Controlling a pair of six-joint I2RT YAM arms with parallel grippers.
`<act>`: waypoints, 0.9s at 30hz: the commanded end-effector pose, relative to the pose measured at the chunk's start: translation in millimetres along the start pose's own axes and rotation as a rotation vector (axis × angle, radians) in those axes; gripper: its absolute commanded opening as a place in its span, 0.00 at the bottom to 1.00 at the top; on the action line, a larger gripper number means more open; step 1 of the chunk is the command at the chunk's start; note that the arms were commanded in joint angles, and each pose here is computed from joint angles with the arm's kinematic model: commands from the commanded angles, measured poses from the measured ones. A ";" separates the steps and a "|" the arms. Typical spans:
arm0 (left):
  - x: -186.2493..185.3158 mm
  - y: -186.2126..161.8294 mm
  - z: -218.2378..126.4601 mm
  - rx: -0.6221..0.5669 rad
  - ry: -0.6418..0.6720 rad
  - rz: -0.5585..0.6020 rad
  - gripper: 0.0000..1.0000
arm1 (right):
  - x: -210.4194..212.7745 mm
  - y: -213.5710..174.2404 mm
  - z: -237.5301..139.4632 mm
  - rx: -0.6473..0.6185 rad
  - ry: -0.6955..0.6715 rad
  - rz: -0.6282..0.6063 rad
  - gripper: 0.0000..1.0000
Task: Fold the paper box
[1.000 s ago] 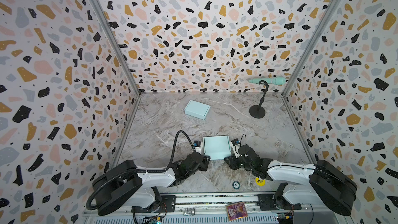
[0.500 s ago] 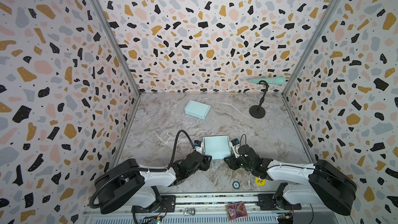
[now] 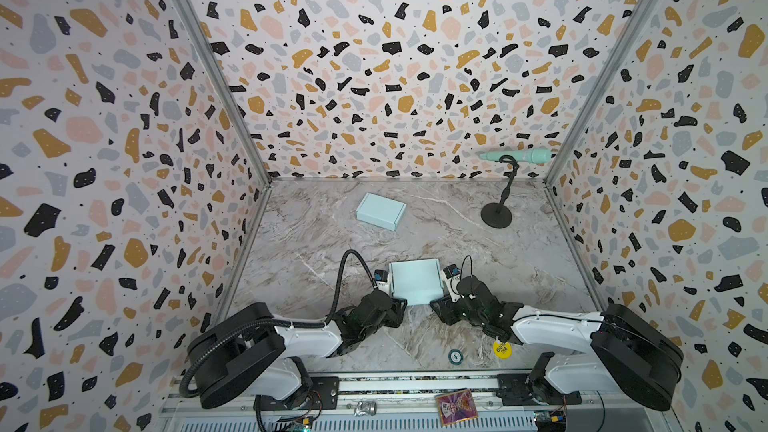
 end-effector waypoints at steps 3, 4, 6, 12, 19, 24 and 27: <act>-11.6 10.8 0.0 -0.031 -0.046 -0.008 0.44 | -4.3 8.8 2.5 -0.030 -0.004 0.002 0.50; -11.1 11.0 -0.2 -0.032 -0.045 -0.008 0.44 | -6.0 9.1 2.5 -0.030 -0.008 0.003 0.49; -8.6 9.9 -0.5 -0.030 -0.039 -0.010 0.43 | -8.3 9.5 2.6 -0.031 -0.013 -0.002 0.48; -4.0 10.4 -3.7 -0.032 -0.038 -0.016 0.43 | -8.5 13.0 5.6 -0.030 -0.013 -0.018 0.45; -0.8 14.8 -14.4 -0.010 -0.026 0.016 0.53 | -13.3 15.8 5.6 -0.034 -0.023 -0.020 0.44; 8.8 36.3 -22.1 -0.051 0.069 0.049 0.56 | -14.8 19.1 6.7 -0.036 -0.025 -0.023 0.44; 13.0 58.3 -21.2 -0.082 0.129 0.072 0.59 | -15.0 20.0 7.4 -0.035 -0.025 -0.027 0.44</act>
Point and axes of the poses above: each gripper's point midway between its finger pads, its own z axis out along the fingers, its own x axis along the line the jaws close on, y = z × x, the point moved 1 cm from there along -z, back along the fingers, and after that the axes turned 15 degrees about -z, right-handed, at the moved point
